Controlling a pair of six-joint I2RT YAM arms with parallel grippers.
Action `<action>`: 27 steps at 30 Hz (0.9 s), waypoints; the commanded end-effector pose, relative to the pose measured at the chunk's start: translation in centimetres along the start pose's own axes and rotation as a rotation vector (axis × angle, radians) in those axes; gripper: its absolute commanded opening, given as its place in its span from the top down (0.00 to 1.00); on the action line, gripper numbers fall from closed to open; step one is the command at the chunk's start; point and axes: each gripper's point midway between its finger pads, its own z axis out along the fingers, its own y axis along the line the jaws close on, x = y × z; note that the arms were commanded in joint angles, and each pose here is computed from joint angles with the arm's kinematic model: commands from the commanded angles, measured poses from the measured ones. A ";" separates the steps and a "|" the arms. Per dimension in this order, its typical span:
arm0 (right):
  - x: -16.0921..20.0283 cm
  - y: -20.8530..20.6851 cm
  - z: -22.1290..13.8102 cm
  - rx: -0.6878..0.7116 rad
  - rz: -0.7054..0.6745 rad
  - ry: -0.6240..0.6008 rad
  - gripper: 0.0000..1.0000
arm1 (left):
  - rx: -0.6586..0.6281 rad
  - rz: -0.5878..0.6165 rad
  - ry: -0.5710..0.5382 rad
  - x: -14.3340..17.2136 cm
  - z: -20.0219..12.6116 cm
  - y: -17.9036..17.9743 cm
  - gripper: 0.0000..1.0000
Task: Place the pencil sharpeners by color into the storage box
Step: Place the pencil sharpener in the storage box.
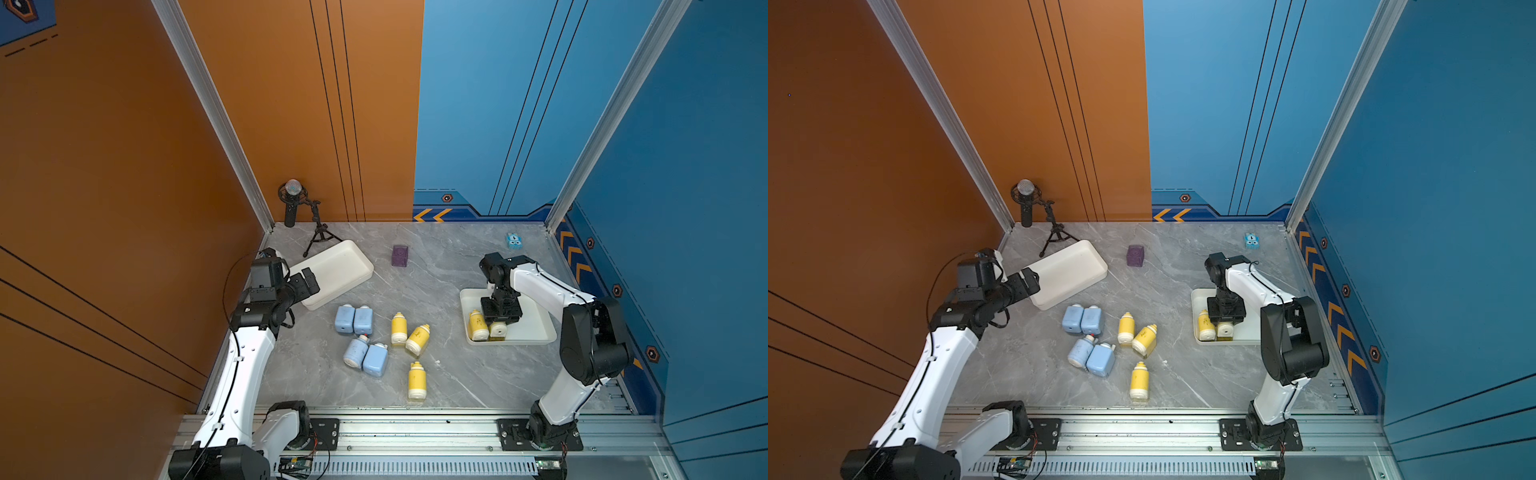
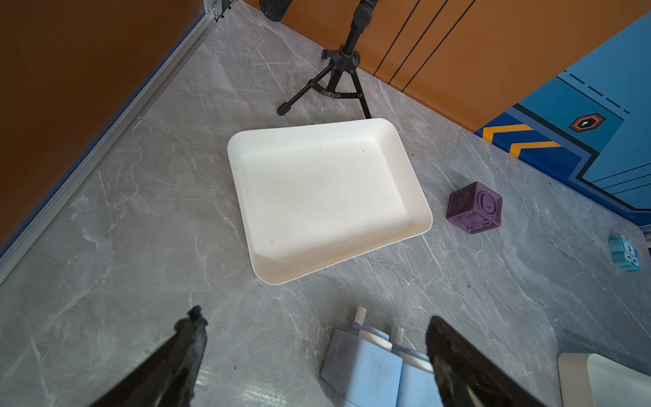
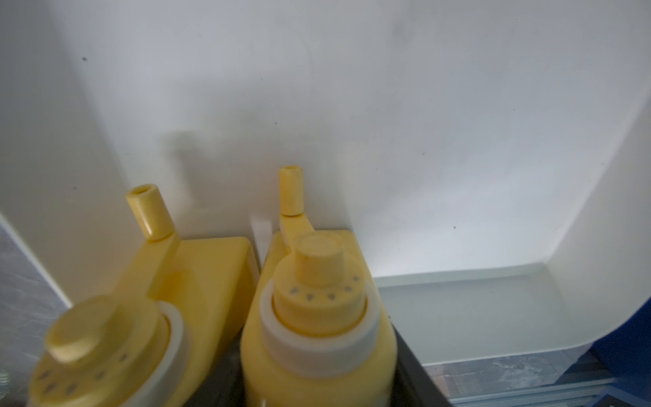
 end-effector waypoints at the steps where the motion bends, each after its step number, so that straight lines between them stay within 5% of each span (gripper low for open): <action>1: 0.7 -0.3 0.1 -0.001 0.023 0.013 0.52 | 0.000 0.018 0.001 0.4 -0.3 0.0 0.02; 27: 0.6 -0.5 -1.5 -0.006 0.043 -0.024 0.42 | -0.001 0.017 0.001 0.4 -0.3 0.0 0.02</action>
